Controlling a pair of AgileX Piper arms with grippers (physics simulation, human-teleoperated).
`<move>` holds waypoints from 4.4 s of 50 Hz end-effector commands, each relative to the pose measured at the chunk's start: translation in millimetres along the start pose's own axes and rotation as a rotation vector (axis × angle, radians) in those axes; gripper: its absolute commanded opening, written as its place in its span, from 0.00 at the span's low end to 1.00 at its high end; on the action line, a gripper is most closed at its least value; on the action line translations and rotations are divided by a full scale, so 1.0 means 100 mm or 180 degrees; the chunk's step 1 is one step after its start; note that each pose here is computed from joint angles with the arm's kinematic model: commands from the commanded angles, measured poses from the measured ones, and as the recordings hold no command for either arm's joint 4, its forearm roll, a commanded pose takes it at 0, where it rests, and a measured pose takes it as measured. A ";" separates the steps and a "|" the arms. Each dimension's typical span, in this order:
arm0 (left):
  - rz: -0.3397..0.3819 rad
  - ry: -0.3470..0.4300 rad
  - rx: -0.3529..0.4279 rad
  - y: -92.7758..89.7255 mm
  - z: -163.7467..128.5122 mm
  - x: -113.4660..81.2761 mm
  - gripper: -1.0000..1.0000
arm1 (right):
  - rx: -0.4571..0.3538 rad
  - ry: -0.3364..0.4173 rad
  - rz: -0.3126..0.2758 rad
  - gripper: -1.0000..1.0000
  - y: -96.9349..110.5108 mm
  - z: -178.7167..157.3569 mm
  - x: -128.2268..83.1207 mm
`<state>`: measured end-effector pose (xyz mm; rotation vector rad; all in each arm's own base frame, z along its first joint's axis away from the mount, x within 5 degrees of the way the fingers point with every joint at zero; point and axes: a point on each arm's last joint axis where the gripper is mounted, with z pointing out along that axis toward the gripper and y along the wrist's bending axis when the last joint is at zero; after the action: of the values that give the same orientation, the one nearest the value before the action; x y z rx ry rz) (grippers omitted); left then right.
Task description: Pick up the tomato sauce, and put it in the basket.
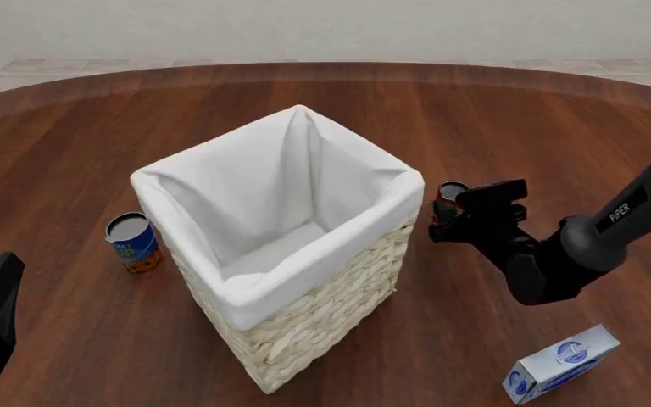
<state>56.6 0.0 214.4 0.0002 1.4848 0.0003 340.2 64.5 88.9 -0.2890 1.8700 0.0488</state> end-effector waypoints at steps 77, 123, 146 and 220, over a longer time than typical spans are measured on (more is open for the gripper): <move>0.0000 0.0000 0.0000 0.00 0.00 0.00 1.00 | -0.0040 -0.0502 -0.0191 0.00 -0.04 -1.46 -1.11; 0.0000 -0.0001 0.0000 0.00 0.00 0.00 1.00 | -0.0475 -0.0703 -0.0366 0.00 0.13 -2.33 -1.88; 0.0000 0.0001 0.0001 0.00 0.00 0.00 1.00 | -0.0682 -0.0817 -0.0417 0.00 0.20 -2.56 -2.10; 0.0000 0.0000 0.0001 0.00 0.00 0.00 1.00 | -0.1157 -0.0970 -0.0533 0.00 0.45 -2.69 -2.37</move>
<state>56.6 0.0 214.4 0.0002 1.4848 0.0002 148.1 97.8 388.3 -0.6583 1.5244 0.2667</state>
